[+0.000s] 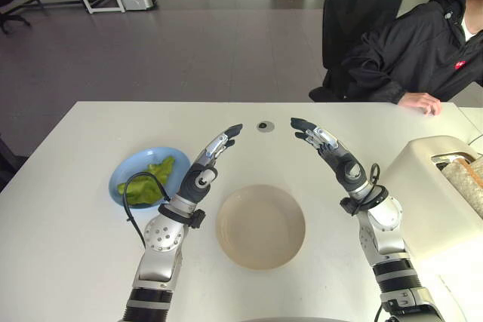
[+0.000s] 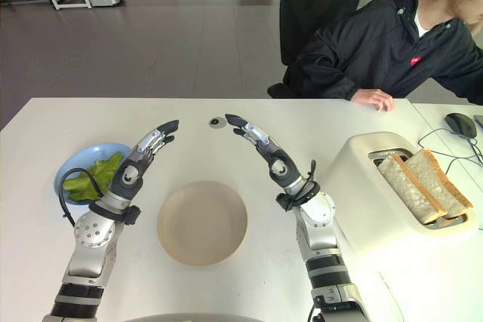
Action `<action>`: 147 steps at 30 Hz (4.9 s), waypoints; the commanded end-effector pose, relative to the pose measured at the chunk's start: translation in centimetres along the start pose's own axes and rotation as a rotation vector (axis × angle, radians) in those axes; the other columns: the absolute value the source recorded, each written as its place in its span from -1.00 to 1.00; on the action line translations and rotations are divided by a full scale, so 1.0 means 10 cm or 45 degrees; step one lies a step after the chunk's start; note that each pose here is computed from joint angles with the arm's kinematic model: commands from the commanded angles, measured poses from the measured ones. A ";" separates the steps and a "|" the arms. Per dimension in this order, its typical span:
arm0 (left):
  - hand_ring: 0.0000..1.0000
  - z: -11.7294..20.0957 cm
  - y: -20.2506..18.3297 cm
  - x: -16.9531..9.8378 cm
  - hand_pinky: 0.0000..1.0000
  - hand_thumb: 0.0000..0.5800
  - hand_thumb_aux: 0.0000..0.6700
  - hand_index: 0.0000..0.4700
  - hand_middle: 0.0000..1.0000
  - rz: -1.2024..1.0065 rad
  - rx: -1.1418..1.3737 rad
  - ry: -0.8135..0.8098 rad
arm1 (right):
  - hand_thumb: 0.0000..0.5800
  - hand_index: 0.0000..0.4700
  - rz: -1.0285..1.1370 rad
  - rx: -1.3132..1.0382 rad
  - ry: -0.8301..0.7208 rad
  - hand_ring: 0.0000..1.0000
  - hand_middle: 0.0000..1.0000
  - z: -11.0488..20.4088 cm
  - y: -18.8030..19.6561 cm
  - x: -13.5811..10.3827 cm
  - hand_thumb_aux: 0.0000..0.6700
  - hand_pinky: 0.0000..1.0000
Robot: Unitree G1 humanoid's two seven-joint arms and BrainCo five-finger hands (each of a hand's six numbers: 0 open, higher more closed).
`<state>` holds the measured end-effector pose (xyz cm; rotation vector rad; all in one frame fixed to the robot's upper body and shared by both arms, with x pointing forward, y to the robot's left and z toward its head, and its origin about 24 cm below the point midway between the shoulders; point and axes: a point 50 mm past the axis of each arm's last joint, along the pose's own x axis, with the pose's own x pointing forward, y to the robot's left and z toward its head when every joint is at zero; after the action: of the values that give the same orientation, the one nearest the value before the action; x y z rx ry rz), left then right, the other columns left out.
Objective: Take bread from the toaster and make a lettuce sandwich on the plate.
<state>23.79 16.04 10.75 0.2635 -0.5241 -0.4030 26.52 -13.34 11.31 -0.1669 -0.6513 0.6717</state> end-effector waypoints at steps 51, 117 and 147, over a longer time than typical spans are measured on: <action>-1.00 -0.07 -0.10 0.12 -1.00 -1.00 -1.00 -1.00 -1.00 -0.084 0.044 -0.004 | -0.94 -0.97 0.122 -1.406 1.656 -1.00 -1.00 1.39 -1.82 -1.63 -0.97 -1.00; -1.00 -0.31 1.47 -0.91 -1.00 -1.00 -1.00 -1.00 -1.00 -0.089 1.537 0.702 | -1.00 -1.00 0.955 -0.450 0.706 -1.00 -1.00 -0.19 0.51 0.26 -1.00 -1.00; -1.00 -0.80 1.67 -1.10 -1.00 0.68 0.20 0.20 -1.00 -0.236 1.611 1.100 | -1.00 -1.00 0.851 -0.540 0.679 -1.00 -1.00 -0.16 0.40 0.14 -1.00 -1.00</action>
<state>24.47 36.91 5.42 1.6308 0.1704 -0.0319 26.24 -8.94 9.38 -0.9408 -0.2046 1.0671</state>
